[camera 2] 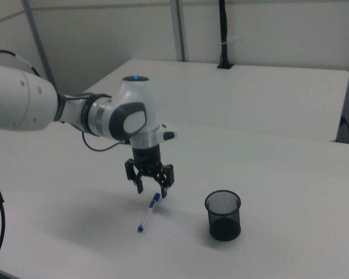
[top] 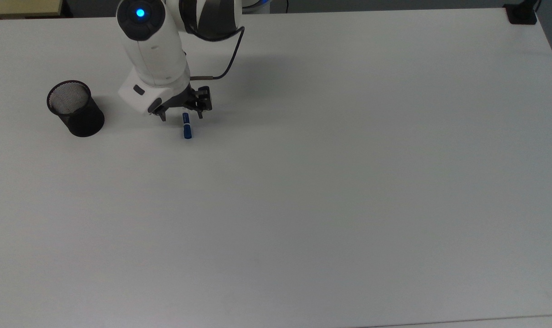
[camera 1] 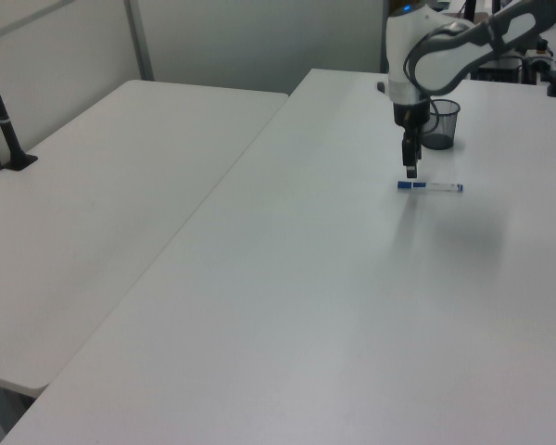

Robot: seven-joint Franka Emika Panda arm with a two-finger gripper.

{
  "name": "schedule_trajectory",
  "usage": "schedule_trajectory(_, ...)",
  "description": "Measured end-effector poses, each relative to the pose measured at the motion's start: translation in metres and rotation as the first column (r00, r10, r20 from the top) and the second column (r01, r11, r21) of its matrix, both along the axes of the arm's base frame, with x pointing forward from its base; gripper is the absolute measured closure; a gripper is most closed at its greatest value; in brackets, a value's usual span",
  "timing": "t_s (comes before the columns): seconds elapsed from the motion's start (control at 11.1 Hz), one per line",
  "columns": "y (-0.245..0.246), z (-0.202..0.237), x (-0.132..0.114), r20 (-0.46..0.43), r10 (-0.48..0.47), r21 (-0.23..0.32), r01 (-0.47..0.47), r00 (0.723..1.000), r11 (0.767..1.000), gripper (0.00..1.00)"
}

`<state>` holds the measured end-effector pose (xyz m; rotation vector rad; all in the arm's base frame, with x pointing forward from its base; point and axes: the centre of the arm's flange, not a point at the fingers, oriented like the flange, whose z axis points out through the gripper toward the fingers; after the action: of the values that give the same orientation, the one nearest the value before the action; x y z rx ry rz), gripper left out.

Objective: Insert the marker
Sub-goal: 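Close the gripper on the marker near its blue cap and lift it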

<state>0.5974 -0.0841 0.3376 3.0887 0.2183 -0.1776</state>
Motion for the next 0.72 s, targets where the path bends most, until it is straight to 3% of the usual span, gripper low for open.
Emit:
schedule_trajectory(0.09, 0.000, -0.013, -0.001, -0.007, 0.010, -0.009, -0.010, 1.000, 1.000, 0.18)
schedule_trajectory(0.27, 0.000, -0.024, 0.000, -0.012, 0.016, -0.013, -0.017, 1.000, 1.000, 0.41)
schedule_trajectory(0.45, 0.001, -0.028, 0.002, 0.001, 0.021, -0.013, -0.021, 1.000, 1.000, 0.54)
schedule_trajectory(0.63, 0.003, -0.033, 0.005, 0.014, 0.025, -0.013, -0.025, 1.000, 1.000, 0.56)
schedule_trajectory(0.72, 0.004, -0.033, 0.006, 0.016, 0.028, -0.013, -0.028, 0.999, 1.000, 0.63)
